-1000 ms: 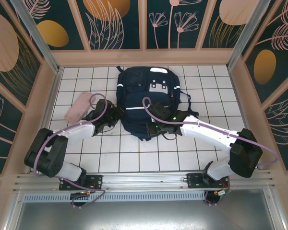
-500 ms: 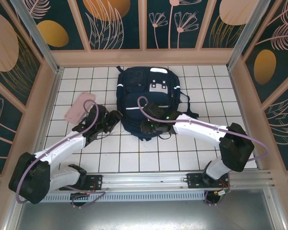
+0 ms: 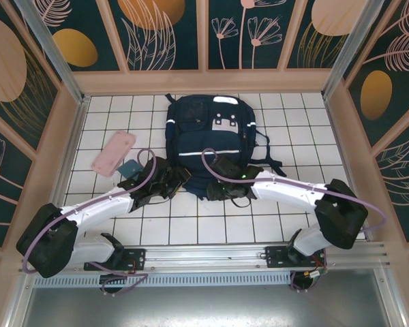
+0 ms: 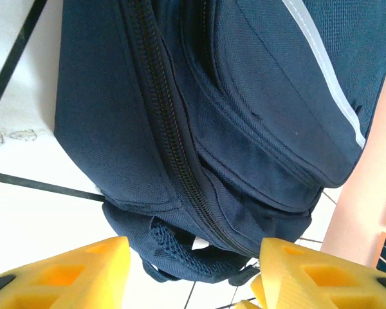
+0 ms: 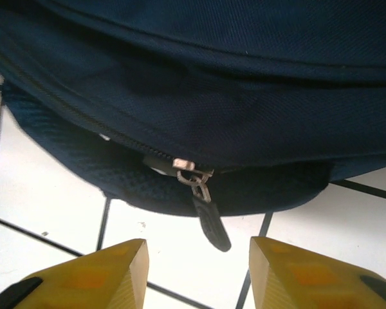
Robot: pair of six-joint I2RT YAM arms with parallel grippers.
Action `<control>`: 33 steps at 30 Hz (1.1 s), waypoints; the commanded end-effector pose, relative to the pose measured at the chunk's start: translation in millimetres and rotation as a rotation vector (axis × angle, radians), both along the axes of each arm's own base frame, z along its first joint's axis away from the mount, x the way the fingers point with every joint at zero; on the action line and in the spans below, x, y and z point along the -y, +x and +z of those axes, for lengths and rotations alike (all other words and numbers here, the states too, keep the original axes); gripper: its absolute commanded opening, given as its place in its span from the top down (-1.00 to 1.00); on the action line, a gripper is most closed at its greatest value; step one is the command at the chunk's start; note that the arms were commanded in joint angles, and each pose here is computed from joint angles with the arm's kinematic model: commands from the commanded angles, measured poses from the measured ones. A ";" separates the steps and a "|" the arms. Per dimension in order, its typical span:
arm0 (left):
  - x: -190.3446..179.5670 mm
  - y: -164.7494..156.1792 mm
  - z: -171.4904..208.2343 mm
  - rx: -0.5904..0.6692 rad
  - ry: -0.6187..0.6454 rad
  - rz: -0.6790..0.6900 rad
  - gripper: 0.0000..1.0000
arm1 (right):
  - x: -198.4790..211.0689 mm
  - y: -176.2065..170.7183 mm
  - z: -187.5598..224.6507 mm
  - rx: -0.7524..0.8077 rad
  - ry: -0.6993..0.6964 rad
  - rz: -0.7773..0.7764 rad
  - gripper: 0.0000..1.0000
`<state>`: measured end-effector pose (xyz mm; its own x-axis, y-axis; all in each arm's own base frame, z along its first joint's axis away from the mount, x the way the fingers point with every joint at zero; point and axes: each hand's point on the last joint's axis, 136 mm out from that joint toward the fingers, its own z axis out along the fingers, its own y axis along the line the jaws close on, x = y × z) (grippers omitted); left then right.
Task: Pack the student bag
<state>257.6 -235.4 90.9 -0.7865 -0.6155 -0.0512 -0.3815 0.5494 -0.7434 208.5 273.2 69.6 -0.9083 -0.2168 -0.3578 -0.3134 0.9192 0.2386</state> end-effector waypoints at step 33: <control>35.2 17.8 -3.6 -0.012 -0.117 -0.004 0.00 | -40.3 4.8 30.3 0.088 0.142 0.163 1.00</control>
